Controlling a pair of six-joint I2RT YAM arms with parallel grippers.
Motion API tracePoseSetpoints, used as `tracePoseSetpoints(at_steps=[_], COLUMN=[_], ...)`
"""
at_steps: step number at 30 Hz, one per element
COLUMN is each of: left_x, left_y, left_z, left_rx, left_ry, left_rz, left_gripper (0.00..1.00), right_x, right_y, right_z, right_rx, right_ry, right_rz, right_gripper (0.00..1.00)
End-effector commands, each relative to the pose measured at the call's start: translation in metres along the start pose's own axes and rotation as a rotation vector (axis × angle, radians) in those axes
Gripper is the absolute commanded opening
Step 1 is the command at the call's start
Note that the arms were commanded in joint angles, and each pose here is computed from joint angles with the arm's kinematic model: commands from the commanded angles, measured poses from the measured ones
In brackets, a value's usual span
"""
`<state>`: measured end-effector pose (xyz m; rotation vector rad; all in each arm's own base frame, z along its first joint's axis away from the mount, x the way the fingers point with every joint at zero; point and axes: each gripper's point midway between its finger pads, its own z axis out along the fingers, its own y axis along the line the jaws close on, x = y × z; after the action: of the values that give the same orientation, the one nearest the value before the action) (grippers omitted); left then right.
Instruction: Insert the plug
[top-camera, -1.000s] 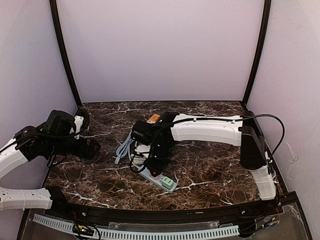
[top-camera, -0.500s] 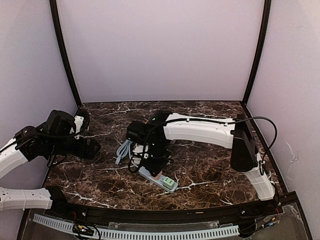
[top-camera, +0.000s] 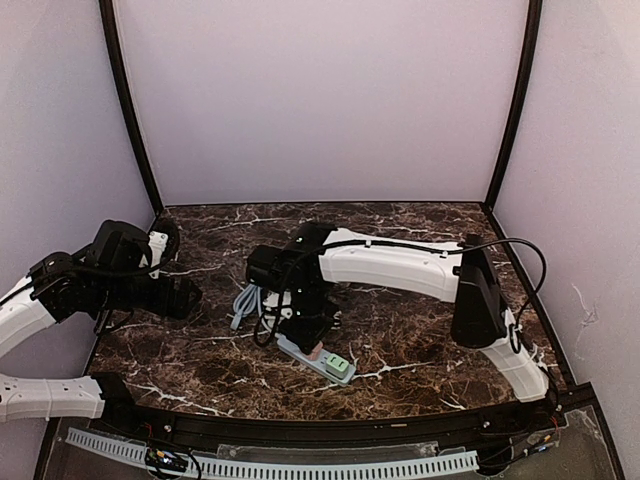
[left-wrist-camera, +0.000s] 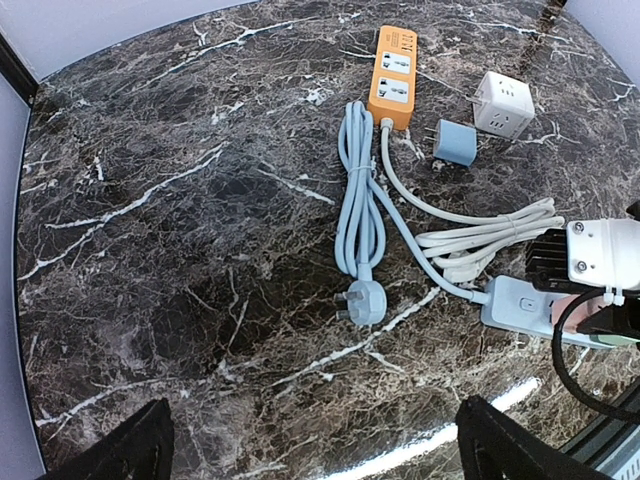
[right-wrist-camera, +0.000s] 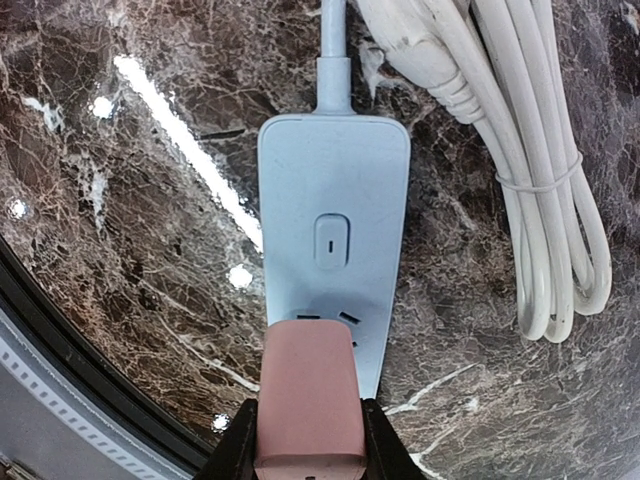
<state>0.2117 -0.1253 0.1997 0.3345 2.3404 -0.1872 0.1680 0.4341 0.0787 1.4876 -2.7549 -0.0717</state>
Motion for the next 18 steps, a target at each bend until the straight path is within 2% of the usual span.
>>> tracePoseSetpoints(at_steps=[1,14,18], left_x=[0.003,0.002,0.002], left_y=[0.000,-0.002,-0.002], left_z=[0.002,0.001,0.001], left_rx=[0.005,0.019,0.020], left_ry=[0.001,-0.005,-0.003], left_rz=[0.010,0.011,0.012], left_gripper=[0.99,0.99,0.99], right_x=[0.005,0.007,0.008], right_y=[0.026,0.030,0.032], right_z=[0.035,0.058,0.069], right_rx=[-0.044,-0.063,-0.043], right_ry=[0.073,0.123,0.137], right_rz=[0.002,0.047,0.018], right_gripper=[0.00,0.00,0.00])
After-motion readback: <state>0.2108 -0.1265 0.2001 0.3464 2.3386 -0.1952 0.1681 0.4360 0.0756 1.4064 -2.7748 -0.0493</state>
